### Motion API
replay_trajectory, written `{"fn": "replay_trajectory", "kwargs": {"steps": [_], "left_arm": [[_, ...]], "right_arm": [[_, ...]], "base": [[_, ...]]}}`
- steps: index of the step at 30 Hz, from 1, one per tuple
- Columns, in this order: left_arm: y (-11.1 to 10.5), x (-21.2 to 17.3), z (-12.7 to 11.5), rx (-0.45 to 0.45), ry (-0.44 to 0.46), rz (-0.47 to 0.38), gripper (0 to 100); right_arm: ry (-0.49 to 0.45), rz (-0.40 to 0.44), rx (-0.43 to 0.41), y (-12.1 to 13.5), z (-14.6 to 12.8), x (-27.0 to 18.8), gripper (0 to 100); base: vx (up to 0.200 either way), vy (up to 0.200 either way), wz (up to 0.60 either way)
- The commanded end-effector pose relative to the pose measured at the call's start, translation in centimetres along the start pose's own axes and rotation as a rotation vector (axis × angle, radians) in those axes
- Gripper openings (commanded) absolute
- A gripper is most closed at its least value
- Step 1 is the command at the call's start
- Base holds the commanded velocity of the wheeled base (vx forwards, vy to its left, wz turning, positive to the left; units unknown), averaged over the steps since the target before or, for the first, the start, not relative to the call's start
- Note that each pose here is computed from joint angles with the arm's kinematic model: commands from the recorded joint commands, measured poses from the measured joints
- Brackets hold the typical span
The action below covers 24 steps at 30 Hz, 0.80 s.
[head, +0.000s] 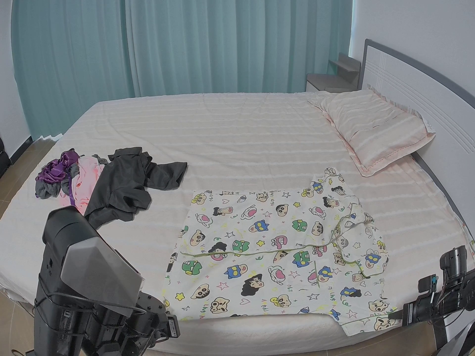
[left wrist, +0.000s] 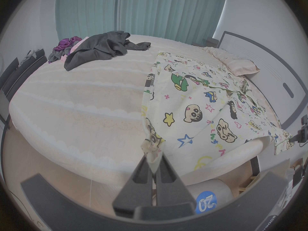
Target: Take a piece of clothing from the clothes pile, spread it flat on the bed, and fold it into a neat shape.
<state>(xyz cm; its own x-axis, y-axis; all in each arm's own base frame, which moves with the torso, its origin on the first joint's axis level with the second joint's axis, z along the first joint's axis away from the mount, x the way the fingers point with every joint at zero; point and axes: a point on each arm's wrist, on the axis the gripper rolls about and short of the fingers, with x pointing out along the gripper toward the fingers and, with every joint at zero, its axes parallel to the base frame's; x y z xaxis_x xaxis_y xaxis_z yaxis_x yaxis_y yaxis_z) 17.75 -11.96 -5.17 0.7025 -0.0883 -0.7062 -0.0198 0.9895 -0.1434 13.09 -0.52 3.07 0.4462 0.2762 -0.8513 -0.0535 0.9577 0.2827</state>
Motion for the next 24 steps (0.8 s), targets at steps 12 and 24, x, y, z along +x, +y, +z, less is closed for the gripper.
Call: {"fn": "replay_trajectory", "kwargs": {"steps": [12, 24], "left_arm": [[0.1, -2.8, -0.3, 0.080, 0.110, 0.028, 0], [-0.4, -2.8, 1.4, 0.036, 0.074, -0.006, 0]], "right_arm": [[0.039, 0.001, -0.043, 0.3, -1.4, -1.0, 0], [0.043, 0.011, -0.072, 0.4, -1.1, -1.2, 0]], "base": [[0.000, 0.000, 0.00], [0.000, 0.000, 0.00]]}}
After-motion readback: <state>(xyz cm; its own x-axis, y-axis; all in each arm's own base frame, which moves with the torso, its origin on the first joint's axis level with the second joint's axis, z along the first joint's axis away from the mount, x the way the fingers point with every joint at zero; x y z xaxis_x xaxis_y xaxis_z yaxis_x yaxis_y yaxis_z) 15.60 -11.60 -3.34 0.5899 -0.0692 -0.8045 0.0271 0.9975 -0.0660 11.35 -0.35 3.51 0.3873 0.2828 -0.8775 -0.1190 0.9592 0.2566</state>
